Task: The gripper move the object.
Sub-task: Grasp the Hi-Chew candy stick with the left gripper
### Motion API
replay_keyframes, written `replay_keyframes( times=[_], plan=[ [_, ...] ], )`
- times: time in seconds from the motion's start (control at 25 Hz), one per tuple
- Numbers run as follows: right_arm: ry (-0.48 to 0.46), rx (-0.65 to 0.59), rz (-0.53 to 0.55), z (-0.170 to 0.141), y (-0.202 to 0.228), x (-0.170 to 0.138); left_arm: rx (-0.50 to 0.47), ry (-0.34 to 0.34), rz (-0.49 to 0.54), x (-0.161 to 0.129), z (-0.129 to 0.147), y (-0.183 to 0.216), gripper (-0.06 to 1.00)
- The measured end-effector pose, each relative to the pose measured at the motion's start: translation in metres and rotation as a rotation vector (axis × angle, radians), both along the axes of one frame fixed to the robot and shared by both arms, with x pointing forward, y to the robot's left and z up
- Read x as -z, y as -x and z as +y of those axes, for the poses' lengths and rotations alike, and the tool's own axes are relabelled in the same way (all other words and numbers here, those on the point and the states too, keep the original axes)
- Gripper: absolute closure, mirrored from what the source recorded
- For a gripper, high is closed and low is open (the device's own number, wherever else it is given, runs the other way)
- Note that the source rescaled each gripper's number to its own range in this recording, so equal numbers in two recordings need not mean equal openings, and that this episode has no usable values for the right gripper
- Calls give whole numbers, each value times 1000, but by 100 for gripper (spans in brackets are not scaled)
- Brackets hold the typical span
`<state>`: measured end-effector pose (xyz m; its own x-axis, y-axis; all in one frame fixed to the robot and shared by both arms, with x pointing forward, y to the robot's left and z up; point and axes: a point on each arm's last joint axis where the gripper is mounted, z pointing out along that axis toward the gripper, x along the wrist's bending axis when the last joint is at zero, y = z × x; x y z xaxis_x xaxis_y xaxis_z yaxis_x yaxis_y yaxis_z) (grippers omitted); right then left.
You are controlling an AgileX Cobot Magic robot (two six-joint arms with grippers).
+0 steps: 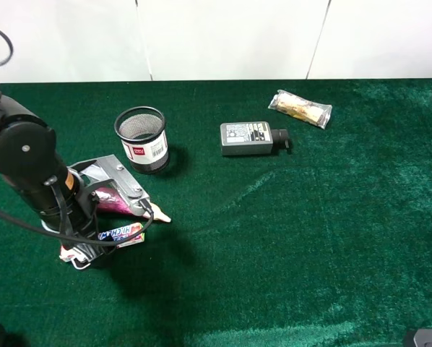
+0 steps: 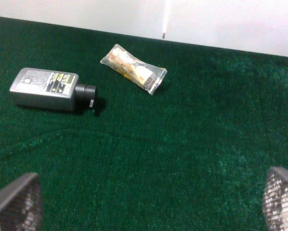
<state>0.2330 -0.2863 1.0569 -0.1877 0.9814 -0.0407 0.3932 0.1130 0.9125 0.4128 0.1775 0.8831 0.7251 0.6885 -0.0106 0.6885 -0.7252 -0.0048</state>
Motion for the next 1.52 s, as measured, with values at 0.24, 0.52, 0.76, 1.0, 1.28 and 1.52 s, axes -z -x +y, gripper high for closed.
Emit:
replay_keyframes(
  times=[0.24, 0.52, 0.76, 1.0, 1.28, 1.52],
  plan=[
    [-2, -1, 0, 0, 0, 0, 6, -1, -6, 5, -1, -2, 1],
    [-3, -2, 0, 0, 0, 0, 15, -14, 6, 12, -2, -2, 4],
    [-3, -2, 0, 0, 0, 0, 34, -12, 3, 16, -6, -1, 10],
    [-3, -2, 0, 0, 0, 0, 36, -14, 4, 17, -7, -1, 18],
    [-3, -2, 0, 0, 0, 0, 35, -14, 5, 17, -7, -1, 54],
    [-3, -2, 0, 0, 0, 0, 35, -14, 5, 17, -7, -1, 80]
  ],
)
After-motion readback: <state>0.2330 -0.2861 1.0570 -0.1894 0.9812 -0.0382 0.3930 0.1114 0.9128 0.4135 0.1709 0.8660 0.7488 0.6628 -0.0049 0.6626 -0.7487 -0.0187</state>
